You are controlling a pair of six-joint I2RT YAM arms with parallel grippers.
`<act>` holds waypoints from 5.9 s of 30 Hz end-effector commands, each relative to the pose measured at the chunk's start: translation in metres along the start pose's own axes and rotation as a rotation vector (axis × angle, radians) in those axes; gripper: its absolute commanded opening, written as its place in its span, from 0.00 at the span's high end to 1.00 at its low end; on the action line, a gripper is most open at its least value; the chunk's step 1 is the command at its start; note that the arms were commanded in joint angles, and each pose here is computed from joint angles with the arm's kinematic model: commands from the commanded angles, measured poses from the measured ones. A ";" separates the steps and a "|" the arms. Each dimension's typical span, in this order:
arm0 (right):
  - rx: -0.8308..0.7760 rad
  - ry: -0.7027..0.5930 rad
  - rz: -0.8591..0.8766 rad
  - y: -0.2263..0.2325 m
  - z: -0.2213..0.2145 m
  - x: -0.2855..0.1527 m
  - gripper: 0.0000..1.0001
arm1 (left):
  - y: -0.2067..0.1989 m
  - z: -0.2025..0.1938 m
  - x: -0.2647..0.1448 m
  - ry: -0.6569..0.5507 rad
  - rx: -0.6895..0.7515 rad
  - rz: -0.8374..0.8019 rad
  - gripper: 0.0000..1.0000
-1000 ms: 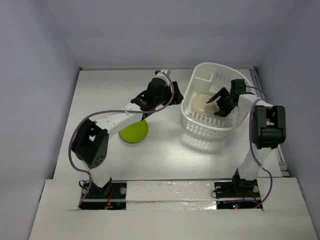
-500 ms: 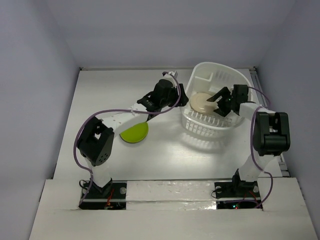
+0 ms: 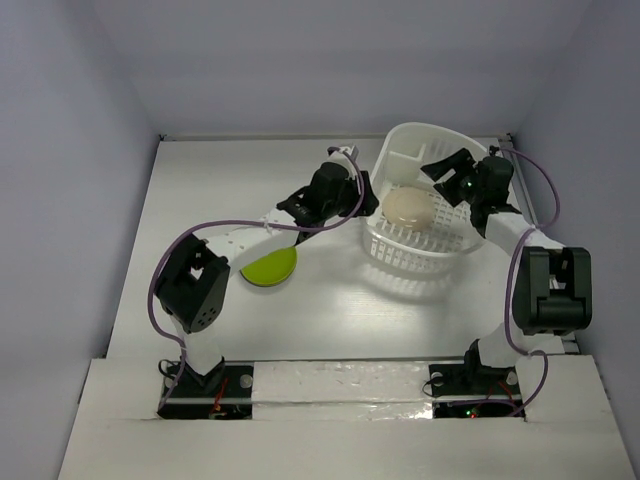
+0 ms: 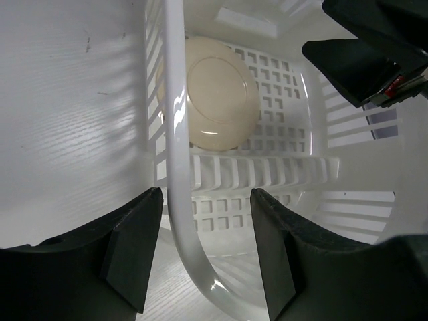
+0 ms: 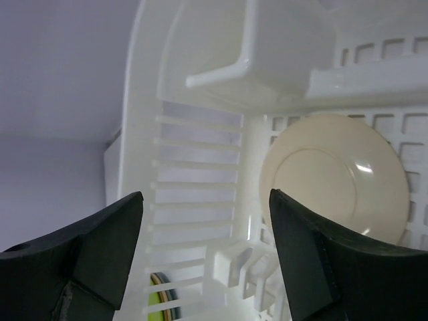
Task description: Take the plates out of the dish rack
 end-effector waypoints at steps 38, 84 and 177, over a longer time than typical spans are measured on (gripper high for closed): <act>0.097 0.479 -0.569 -0.057 -0.065 0.018 0.19 | -0.005 -0.001 -0.058 -0.206 -0.127 -0.157 1.00; 0.089 0.100 -0.108 -0.003 -0.073 0.032 0.69 | -0.003 -0.027 -0.058 -0.152 -0.136 -0.163 1.00; -1.307 0.310 0.223 0.252 -0.357 -0.054 0.00 | 0.051 0.054 -0.435 -0.829 -0.124 0.178 0.01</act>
Point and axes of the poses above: each gripper's point midway between its finger pads, its own x axis out along the fingers, its own y axis along the line the jaws close on, z = x × y, the point moved 7 cm from there along -x, back along the fingers, and after that the axes turned 1 degree about -x, right-handed, at the moved point
